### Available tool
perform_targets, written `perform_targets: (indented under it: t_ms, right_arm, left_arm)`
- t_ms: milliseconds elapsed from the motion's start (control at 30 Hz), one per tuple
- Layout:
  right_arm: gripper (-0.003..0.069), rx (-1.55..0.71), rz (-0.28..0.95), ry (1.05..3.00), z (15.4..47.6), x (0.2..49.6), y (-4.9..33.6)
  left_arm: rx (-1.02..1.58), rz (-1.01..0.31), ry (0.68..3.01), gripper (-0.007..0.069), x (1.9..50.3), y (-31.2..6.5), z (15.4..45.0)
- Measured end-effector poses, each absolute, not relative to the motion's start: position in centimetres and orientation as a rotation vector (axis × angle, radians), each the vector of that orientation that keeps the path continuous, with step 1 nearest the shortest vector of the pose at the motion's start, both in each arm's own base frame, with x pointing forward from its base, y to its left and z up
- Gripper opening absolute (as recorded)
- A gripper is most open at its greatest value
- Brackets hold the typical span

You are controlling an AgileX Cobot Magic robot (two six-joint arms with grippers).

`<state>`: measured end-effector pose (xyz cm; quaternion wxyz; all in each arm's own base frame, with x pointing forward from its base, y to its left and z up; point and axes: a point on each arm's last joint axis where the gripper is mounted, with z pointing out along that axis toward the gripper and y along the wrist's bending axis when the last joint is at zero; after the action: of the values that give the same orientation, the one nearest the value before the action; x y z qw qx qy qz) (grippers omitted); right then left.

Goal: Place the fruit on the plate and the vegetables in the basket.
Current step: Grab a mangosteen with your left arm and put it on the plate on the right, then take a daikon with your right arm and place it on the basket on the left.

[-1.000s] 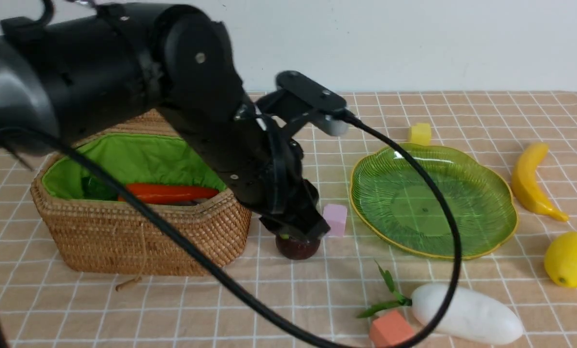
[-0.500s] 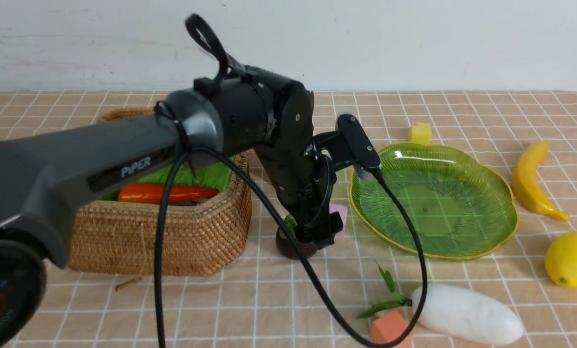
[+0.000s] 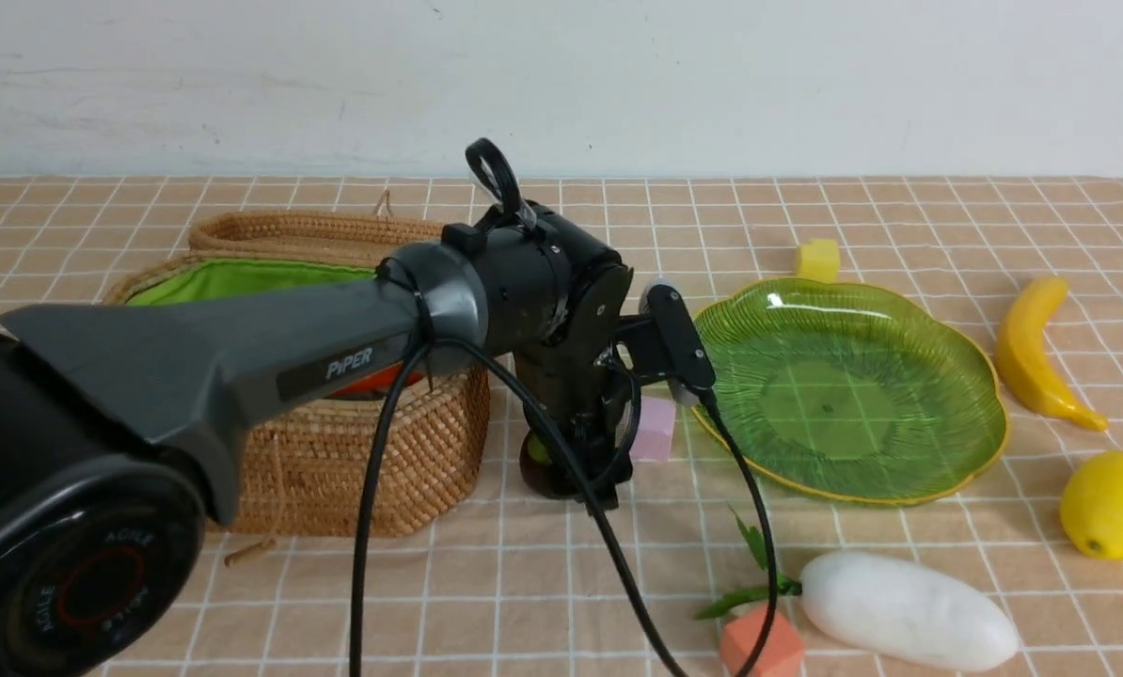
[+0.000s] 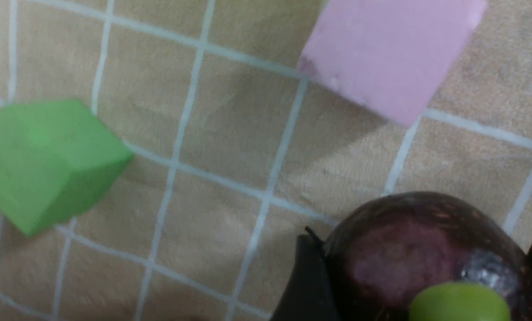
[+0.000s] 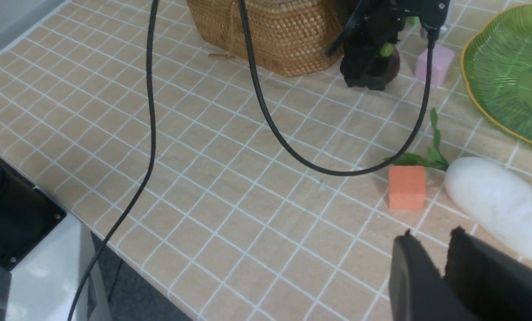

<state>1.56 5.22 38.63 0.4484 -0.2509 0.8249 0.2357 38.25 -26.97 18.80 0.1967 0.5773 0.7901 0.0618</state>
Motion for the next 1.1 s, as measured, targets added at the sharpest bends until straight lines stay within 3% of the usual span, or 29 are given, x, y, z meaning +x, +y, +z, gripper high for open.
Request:
perform_targets:
  t_ms: [133,167,200,233,267,333,367,467,600,667,800,933,1100]
  right_arm:
    - [0.0143,-0.527,0.494,2.082,38.4,2.1,4.5]
    - [0.0144,-0.438,0.447,2.092,38.4,2.5,3.9]
    - [0.0144,-0.424,0.431,2.088,38.5,2.6,3.8]
    - [0.0144,-0.327,0.405,2.078,38.7,3.1,3.4]
    - [0.0144,-0.325,0.400,2.075,38.7,3.1,3.4]
    - [0.0147,-0.269,0.406,2.068,38.8,3.5,3.2]
    - [0.0148,-0.261,0.414,2.070,38.8,3.5,3.3]
    - [0.0150,-0.259,0.447,2.080,38.8,3.5,3.4]
    - [0.0151,-0.261,0.458,2.094,38.7,3.5,3.5]
    - [0.0155,-0.264,0.466,2.100,38.7,3.4,3.6]
    - [0.0159,-0.262,0.467,2.097,38.7,3.4,3.6]
    - [0.0166,-0.255,0.467,2.098,38.7,3.9,3.6]
    - [0.0176,-0.253,0.482,2.235,37.9,6.4,3.8]
  left_arm:
    - [1.507,0.138,2.221,0.0550,37.3,-27.3,21.5]
    - [1.424,0.063,2.177,0.0550,36.7,-28.1,23.9]
    - [1.406,0.038,2.157,0.0550,36.5,-28.5,24.5]
    - [1.310,-0.082,2.069,0.0550,36.0,-30.0,26.9]
    - [1.298,-0.098,2.059,0.0550,36.0,-30.1,27.1]
    - [1.161,-0.285,1.960,0.0550,35.9,-32.4,28.4]
    - [1.095,-0.370,1.930,0.0550,36.1,-33.4,28.2]
    - [0.996,-0.454,1.887,0.0550,37.5,-35.2,25.8]
    - [0.952,-0.492,1.911,0.0553,38.8,-36.4,21.8]
    - [0.944,-0.497,1.925,0.0596,39.3,-36.9,19.9]
    - [0.944,-0.505,1.930,0.0662,39.3,-37.0,19.6]
    - [0.986,-0.545,1.918,0.0664,38.3,-36.6,22.7]
    - [1.042,-0.662,1.912,0.0519,33.9,-34.0,32.9]
